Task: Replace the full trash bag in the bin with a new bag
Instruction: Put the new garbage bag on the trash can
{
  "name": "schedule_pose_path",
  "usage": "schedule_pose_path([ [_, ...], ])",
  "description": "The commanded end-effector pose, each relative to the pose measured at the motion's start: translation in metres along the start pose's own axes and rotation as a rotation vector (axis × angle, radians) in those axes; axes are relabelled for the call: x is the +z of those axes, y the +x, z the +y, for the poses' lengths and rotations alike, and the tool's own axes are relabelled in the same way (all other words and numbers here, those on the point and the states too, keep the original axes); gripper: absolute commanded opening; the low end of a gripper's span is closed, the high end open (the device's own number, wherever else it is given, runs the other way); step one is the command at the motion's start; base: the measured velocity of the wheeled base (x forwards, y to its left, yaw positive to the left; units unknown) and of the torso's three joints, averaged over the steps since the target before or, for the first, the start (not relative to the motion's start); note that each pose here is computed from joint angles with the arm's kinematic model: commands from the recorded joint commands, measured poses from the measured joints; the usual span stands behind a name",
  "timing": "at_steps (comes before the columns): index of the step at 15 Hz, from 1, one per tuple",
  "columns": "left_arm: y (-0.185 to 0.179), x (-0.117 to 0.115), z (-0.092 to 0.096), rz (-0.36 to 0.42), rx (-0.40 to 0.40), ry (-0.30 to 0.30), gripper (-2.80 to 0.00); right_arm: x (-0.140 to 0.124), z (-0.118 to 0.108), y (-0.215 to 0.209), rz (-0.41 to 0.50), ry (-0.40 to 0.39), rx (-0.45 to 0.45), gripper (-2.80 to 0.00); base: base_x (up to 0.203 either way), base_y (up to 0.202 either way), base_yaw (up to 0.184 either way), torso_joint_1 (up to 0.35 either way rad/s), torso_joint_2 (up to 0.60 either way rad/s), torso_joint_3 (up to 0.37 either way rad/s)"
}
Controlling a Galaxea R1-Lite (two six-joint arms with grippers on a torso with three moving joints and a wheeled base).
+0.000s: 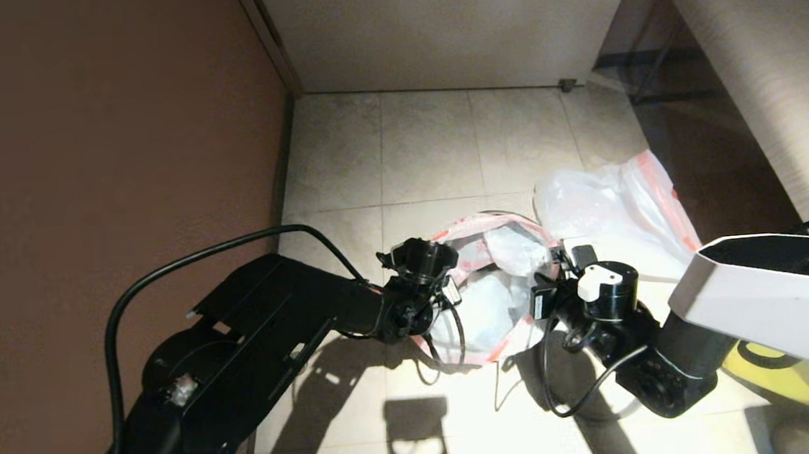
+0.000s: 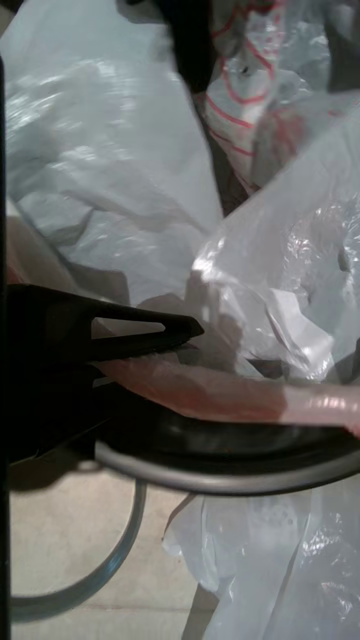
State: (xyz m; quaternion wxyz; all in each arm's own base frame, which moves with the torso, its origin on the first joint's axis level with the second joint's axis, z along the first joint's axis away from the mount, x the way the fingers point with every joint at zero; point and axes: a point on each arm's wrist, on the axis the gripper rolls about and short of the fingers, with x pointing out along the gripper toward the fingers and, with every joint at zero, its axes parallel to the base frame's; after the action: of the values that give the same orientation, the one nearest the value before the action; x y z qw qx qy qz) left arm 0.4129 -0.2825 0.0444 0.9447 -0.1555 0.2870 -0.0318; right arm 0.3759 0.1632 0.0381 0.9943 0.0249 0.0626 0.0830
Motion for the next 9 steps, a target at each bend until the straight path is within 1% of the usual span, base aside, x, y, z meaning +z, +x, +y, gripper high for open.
schedule_pose_path([
  [1, -0.005, 0.005, 0.001, -0.011, 0.000, -0.015, -2.80, 0.005, -0.001, -0.020, 0.025, -0.044, -0.002, -2.80, 0.000, 0.000, 0.000, 0.000, 0.00, 0.000],
  [3, -0.008, 0.008, 0.000, -0.015, -0.002, -0.021, -2.80, -0.002, -0.004, -0.030, 0.067, -0.068, -0.010, -2.80, 0.000, 0.000, 0.000, 0.000, 0.00, 0.000],
  [6, -0.018, 0.014, 0.001, -0.021, -0.007, -0.026, -2.80, 0.005, -0.005, -0.031, 0.051, -0.066, -0.024, -2.80, 0.000, 0.000, 0.000, 0.000, 0.00, 0.000],
  [7, -0.022, 0.017, 0.001, -0.024, -0.007, -0.029, -2.80, 0.005, -0.002, -0.034, 0.057, -0.069, -0.016, -2.80, 0.000, 0.000, 0.000, 0.000, 0.00, 0.000],
  [8, -0.030, 0.021, 0.003, -0.025, -0.006, -0.047, -2.80, 0.002, 0.003, -0.036, 0.068, -0.081, -0.005, -2.80, 0.000, 0.000, 0.000, 0.000, 0.00, 0.000],
  [9, -0.036, 0.024, 0.007, -0.023, 0.002, -0.065, -2.80, 0.001, 0.007, -0.038, 0.070, -0.093, 0.002, 0.00, 0.000, 0.000, 0.000, 0.000, 0.00, 0.000],
])
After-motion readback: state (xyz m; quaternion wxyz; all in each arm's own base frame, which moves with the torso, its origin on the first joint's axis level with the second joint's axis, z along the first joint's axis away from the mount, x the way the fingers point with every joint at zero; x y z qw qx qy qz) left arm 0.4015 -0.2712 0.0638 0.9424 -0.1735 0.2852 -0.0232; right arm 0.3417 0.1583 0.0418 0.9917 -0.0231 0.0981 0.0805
